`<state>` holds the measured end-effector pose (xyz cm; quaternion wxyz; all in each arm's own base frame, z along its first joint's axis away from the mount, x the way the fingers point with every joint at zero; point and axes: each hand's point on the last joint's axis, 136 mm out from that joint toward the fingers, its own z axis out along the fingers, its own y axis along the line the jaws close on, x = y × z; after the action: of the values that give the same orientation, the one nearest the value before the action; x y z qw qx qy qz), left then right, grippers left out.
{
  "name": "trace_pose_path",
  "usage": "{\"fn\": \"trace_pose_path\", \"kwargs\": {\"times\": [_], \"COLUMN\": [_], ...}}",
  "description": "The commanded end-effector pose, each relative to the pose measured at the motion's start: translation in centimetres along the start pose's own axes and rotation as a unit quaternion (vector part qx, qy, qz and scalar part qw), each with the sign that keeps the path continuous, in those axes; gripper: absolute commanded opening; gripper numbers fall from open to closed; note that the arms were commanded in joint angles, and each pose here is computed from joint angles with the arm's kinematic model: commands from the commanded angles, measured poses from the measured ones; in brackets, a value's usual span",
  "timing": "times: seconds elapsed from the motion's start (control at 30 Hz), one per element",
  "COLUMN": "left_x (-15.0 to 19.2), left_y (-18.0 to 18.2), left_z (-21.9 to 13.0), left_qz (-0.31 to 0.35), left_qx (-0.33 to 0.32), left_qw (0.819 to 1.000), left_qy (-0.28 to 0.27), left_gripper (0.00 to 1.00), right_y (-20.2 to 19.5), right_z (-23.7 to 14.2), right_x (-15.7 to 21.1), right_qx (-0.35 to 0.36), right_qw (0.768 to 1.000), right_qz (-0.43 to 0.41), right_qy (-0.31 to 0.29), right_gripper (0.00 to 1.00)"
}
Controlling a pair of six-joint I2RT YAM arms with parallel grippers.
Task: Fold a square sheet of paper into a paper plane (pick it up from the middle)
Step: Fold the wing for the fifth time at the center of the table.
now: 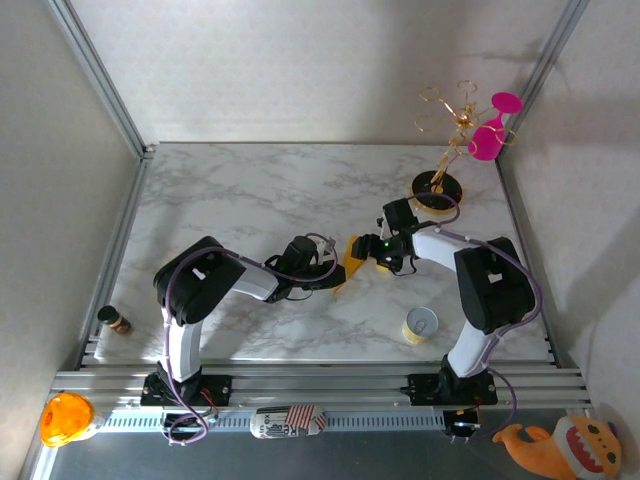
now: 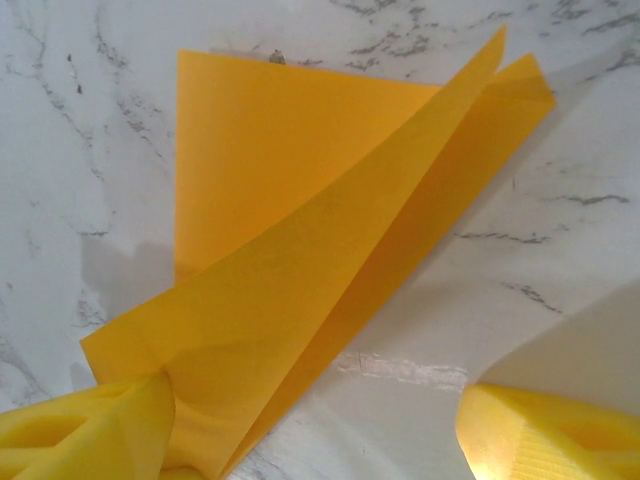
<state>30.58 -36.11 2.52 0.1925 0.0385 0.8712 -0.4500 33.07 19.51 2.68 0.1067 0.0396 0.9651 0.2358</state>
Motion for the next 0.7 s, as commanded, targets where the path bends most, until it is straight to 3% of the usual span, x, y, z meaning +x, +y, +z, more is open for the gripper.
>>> {"fn": "trace_pose_path", "kwargs": {"times": [0.0,0.3,0.67], "left_x": [0.3,-0.1,0.1], "left_y": [0.9,0.7,0.4], "left_z": [0.0,-1.0,-1.8], "left_qz": [-0.013,0.0,0.021], "left_qx": [-0.001,-0.009,-0.02], "left_qw": [1.0,1.0,1.0], "left_qy": [0.005,-0.006,-0.002], "left_gripper": [0.03,0.13,0.2], "right_y": [-3.4,-5.7,-6.3], "right_z": [2.9,4.2,4.8], "right_x": [2.1,3.2,3.7], "right_qx": [0.077,0.146,0.156], "right_qw": [0.996,0.987,0.985], "right_qz": [0.012,0.028,0.032], "right_qy": [0.036,0.055,0.065], "right_gripper": [0.78,0.77,0.75]}}
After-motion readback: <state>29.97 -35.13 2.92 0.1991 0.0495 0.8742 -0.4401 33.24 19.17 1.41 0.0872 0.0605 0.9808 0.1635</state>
